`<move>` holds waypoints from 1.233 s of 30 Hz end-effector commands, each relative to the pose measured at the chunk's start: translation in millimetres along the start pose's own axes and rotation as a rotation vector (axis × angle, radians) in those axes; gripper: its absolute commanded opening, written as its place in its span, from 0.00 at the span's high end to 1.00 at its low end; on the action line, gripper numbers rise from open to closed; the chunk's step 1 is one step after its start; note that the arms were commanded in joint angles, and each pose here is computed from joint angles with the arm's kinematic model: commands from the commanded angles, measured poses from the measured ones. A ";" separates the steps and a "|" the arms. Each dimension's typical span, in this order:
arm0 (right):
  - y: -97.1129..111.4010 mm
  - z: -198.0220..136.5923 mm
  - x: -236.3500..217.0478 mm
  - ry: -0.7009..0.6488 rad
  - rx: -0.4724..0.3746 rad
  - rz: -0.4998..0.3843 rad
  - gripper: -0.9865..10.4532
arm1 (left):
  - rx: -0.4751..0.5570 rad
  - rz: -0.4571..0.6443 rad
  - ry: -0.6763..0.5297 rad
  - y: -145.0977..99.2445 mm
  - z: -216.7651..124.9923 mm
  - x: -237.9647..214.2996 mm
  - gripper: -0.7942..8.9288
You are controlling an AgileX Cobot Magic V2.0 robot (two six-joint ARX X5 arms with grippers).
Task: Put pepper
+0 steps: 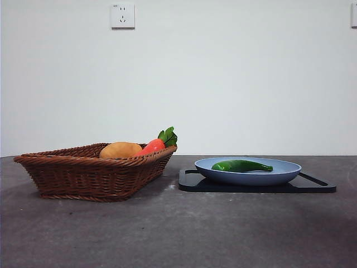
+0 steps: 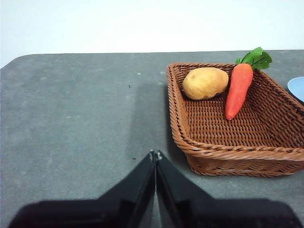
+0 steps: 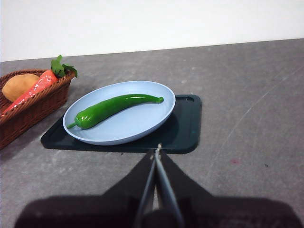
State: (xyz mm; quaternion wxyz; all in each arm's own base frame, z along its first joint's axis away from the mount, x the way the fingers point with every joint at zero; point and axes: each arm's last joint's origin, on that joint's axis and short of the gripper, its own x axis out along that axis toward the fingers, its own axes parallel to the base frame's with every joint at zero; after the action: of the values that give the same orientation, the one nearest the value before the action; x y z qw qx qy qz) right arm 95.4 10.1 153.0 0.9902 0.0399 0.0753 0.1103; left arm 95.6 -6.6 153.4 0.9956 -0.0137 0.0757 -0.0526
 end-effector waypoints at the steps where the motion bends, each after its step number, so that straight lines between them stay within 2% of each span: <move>1: -0.2 -2.6 0.1 0.014 0.020 -0.002 0.90 | -0.006 0.002 -0.005 0.3 -2.1 0.8 0.91; 4: -0.1 -2.5 0.1 0.013 0.042 0.002 0.90 | -0.006 0.002 -0.005 0.3 -2.1 0.8 0.91; 37: -0.1 -2.3 0.1 0.013 0.042 0.001 0.90 | -0.006 0.002 -0.005 0.3 -2.1 0.8 0.91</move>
State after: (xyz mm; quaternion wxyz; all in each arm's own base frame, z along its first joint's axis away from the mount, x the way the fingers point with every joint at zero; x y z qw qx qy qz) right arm 95.3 10.1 153.2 0.9895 0.0545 0.0775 0.1096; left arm 95.6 -6.6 153.4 0.9956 -0.0137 0.0757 -0.0528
